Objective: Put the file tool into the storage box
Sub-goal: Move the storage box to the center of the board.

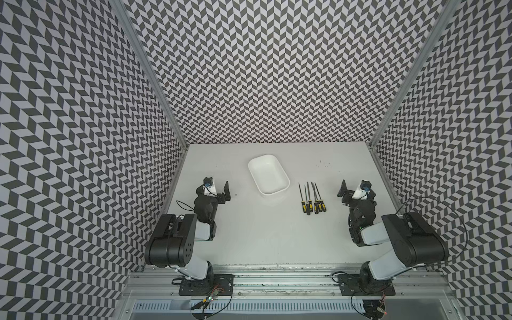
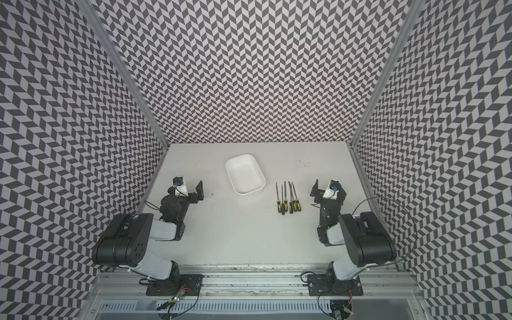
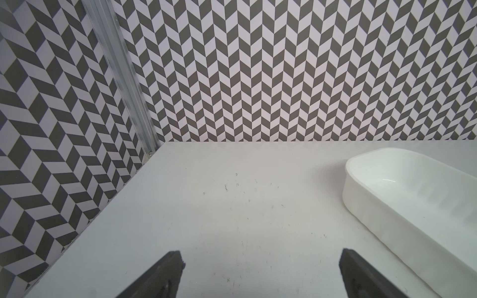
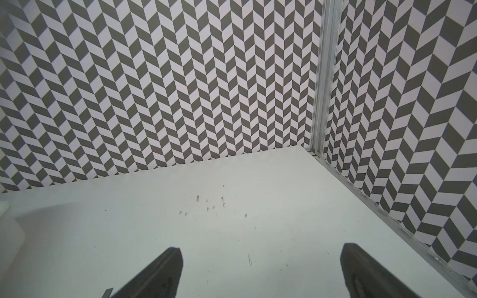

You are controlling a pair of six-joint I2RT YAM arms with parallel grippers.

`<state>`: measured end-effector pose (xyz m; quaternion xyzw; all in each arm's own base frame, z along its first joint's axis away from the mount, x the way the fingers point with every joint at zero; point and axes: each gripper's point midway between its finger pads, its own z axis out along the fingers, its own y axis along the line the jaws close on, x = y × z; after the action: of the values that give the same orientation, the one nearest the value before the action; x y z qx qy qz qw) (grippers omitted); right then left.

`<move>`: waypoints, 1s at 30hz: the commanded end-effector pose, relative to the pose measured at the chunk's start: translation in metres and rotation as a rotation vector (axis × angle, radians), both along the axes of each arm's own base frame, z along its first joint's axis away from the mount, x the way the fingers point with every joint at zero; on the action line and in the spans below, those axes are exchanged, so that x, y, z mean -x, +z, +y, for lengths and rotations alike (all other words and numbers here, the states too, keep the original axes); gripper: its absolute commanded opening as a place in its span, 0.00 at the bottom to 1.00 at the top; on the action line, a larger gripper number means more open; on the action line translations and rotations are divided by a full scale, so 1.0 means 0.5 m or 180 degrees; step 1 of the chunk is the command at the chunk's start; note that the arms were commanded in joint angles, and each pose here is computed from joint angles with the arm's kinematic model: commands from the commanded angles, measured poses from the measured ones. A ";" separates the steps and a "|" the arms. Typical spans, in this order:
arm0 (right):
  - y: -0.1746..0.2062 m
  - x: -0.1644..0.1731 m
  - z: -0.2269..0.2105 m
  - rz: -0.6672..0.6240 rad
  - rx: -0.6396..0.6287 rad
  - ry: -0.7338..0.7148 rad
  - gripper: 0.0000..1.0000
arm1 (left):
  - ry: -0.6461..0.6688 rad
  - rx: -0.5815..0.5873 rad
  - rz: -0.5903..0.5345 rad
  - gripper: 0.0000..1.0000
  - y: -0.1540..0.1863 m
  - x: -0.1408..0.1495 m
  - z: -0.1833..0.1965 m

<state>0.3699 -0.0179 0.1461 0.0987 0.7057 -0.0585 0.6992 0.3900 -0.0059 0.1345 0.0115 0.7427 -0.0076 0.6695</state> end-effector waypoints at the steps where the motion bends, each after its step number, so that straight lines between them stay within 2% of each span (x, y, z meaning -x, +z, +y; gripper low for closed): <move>1: 0.016 0.003 -0.002 -0.0128 -0.0011 -0.0002 1.00 | 0.0048 -0.0071 -0.0130 1.00 0.020 0.006 -0.004; 19: 0.014 -0.002 -0.002 -0.0091 -0.0039 0.0067 0.99 | -0.0013 -0.0026 -0.0095 1.00 0.016 0.002 -0.001; 20: 0.018 -0.006 0.012 -0.0091 0.0008 0.0205 1.00 | -0.0017 -0.0027 -0.0095 1.00 0.017 0.002 -0.002; 22: 0.028 -0.059 0.049 0.0191 0.0128 0.0518 0.99 | 0.0048 -0.0057 -0.0106 1.00 0.030 -0.008 -0.001; 23: 0.035 -0.092 0.054 0.0443 0.0140 0.0546 0.99 | 0.0025 -0.0092 0.0059 1.00 0.027 -0.023 -0.007; 24: 0.039 -0.114 0.047 0.0628 0.0055 0.0453 0.92 | 0.0026 -0.0109 0.0123 1.00 0.046 -0.045 -0.010; 26: 0.076 -0.142 0.020 0.0630 -0.0316 0.0128 0.84 | 0.0022 0.0049 0.0451 1.00 0.072 -0.091 -0.014; 27: 0.091 -0.151 0.024 0.0621 -0.0445 0.0147 0.81 | 0.0012 0.0200 0.0443 1.00 0.105 -0.111 -0.017; 30: 0.124 -0.171 0.096 0.0647 -0.0956 0.0635 0.68 | -0.0614 0.0482 0.0633 1.00 0.167 -0.153 -0.095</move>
<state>0.4596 0.0091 0.2303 0.0980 0.7333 0.0298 0.6721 0.4670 -0.0232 0.2188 0.0105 0.7549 -0.0485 0.6540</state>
